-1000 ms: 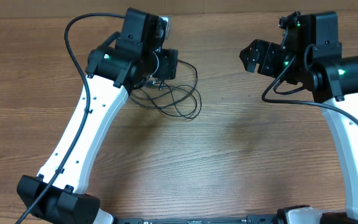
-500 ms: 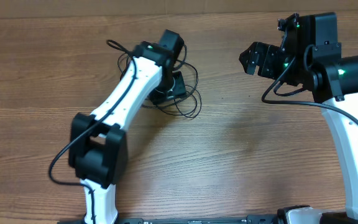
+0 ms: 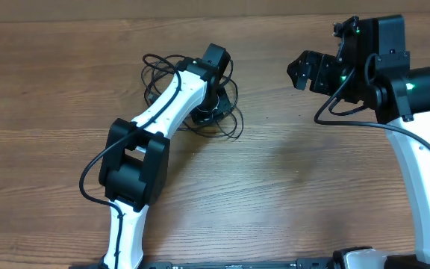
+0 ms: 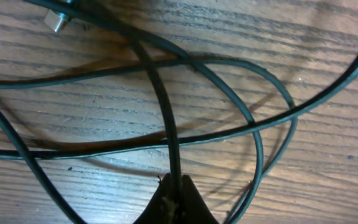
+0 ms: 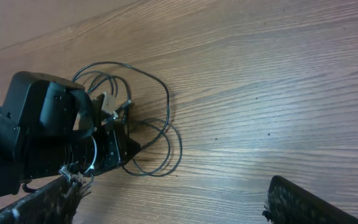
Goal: Untangle cables
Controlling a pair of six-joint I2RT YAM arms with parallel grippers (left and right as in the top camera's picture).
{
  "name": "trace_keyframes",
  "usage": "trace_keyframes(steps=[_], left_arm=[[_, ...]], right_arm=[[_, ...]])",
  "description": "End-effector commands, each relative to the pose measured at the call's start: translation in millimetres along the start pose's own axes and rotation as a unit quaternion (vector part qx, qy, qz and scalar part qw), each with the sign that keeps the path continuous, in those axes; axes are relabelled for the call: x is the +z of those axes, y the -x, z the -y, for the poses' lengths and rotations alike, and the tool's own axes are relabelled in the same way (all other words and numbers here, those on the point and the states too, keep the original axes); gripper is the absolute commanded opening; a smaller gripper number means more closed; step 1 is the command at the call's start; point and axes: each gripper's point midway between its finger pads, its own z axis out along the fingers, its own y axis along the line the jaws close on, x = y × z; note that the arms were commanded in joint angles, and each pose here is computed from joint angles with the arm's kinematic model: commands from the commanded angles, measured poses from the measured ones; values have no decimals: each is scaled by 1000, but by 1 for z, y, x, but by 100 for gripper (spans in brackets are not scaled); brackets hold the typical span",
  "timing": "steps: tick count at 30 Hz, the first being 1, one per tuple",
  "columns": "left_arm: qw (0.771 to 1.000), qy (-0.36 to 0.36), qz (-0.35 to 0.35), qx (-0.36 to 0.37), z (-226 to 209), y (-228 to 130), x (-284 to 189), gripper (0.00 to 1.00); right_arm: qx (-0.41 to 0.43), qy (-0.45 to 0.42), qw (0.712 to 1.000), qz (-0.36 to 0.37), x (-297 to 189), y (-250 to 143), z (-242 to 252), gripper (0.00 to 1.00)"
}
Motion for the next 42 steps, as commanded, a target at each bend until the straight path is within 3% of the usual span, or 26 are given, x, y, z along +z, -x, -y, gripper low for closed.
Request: trace_keyframes(steps=[1, 6, 9, 11, 16, 26, 32, 36, 42], left_arm=[[998, -19, 30, 47, 16, 19, -33, 4], [983, -75, 109, 126, 56, 42, -147, 4], [963, -152, 167, 149, 83, 41, -230, 4], [929, -248, 201, 188, 107, 23, -299, 4], [868, -367, 280, 181, 108, 8, -404, 4], [773, -493, 389, 89, 53, 30, -539, 4], [708, -565, 423, 34, 14, 49, -603, 4], [682, -588, 434, 25, 2, 52, -625, 4], [674, -594, 438, 23, 0, 52, -630, 4]], right_arm=[[0, 1, 1000, 2, -1, 2, 1, 94], [0, 1, 1000, 0, -1, 1, 1, 95], [0, 1, 1000, 1, -1, 1, 1, 95], [0, 1, 1000, 1, -1, 1, 1, 98], [0, 7, 1000, -1, -1, 1, -1, 98], [-29, 91, 995, -36, 0, -13, -28, 98], [-77, 240, 963, -97, 35, -38, -65, 98], [-109, 303, 941, -106, 53, -44, -98, 98], [-251, 360, 894, -89, 82, -76, -164, 96]])
